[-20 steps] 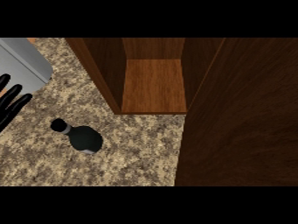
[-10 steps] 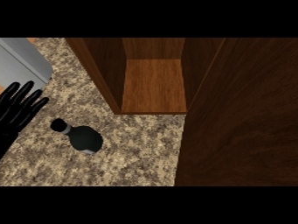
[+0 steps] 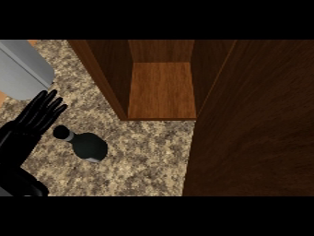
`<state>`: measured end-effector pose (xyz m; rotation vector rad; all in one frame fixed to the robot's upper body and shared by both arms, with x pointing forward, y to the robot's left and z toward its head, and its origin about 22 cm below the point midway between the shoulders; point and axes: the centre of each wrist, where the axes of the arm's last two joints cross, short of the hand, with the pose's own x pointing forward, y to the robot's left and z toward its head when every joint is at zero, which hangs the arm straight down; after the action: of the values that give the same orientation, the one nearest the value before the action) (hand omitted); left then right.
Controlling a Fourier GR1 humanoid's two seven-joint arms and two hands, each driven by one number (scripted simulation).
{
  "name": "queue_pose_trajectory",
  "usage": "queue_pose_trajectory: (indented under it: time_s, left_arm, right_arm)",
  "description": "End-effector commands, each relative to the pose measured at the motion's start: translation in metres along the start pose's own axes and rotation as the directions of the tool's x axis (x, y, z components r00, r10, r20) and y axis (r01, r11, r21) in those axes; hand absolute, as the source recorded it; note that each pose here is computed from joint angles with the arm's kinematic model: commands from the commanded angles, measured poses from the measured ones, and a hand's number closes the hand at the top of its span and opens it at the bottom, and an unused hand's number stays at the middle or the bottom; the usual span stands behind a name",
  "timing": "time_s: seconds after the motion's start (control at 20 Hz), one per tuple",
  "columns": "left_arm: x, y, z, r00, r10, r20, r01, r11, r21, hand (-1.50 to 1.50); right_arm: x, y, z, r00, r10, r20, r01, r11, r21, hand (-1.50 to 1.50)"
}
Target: Pick up the wine, place it into the cabinet and close the cabinet
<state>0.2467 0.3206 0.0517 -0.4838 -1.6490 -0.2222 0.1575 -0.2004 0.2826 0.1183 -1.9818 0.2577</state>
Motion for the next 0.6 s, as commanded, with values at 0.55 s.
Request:
queue_pose_trajectory:
  time_s: [0.55]
  left_arm:
    - [-0.07,0.023,0.012,0.998,-0.003,-0.065,0.002,1.0,-0.01,-1.5]
  right_arm:
    - [0.013,-0.003,0.018,0.998,-0.045,0.04,0.043,0.997,0.068,-1.5]
